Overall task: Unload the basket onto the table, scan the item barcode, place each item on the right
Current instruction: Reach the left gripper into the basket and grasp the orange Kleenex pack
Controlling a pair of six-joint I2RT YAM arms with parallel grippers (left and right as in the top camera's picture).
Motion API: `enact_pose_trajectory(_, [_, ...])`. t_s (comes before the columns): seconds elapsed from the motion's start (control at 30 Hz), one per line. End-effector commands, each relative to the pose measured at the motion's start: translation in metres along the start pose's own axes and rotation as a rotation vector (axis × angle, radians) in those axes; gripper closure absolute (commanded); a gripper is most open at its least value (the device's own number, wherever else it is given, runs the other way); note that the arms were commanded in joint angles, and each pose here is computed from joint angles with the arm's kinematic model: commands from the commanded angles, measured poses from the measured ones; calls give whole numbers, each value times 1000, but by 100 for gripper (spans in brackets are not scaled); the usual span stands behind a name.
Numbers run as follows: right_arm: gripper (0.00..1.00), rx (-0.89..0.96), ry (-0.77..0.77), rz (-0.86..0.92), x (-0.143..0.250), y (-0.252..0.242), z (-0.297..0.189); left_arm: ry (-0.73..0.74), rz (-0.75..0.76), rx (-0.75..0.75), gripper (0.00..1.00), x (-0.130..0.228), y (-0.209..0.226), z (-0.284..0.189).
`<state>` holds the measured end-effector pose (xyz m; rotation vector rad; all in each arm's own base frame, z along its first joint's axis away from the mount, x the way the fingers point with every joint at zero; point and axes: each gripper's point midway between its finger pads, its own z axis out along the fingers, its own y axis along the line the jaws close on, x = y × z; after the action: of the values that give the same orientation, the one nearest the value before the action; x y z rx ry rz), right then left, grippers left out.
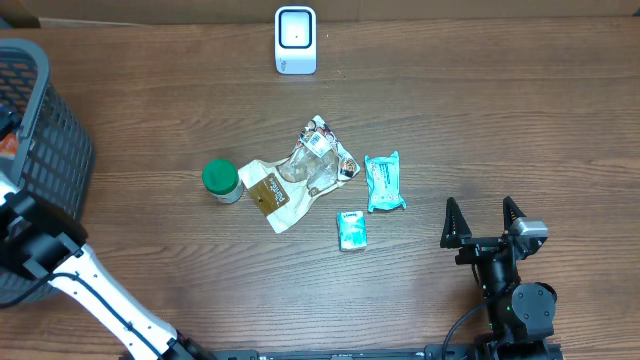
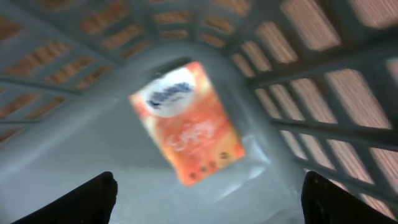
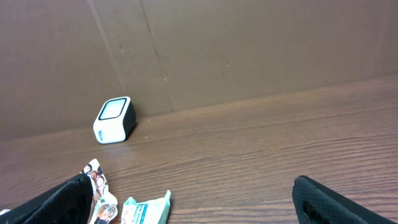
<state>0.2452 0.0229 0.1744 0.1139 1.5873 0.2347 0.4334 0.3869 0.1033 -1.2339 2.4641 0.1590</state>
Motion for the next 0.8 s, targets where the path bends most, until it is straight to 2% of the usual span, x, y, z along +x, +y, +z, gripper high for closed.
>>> enact_pose_trajectory(0.0, [0,4,-1,-5,3,-1,0,21,42,-70,17,9,-2,24])
enact_pose_trajectory(0.2, [0,5,-1,-5,3,-1,0,28,17,-219,18,20,12,44])
enact_pose_trajectory(0.5, [0,4,-1,-5,3,-1,0,72,5,-240,23,44,19,85])
enact_pose_trajectory(0.53, [0,4,-1,-4,3,-1,0,72,4,-240,28,45,19,86])
enact_pose_trajectory(0.57, [0,4,-1,-5,3,-1,0,70,4,-240,38,45,19,87])
enact_pose_trajectory(0.6, [0,4,-1,-5,3,-1,0,66,4,-238,52,44,18,87])
enact_pose_trajectory(0.73, [0,4,-1,-5,3,-1,0,56,3,-234,96,41,17,87])
enact_pose_trajectory(0.77, [0,4,-1,-5,3,-1,0,59,3,-234,96,42,18,87])
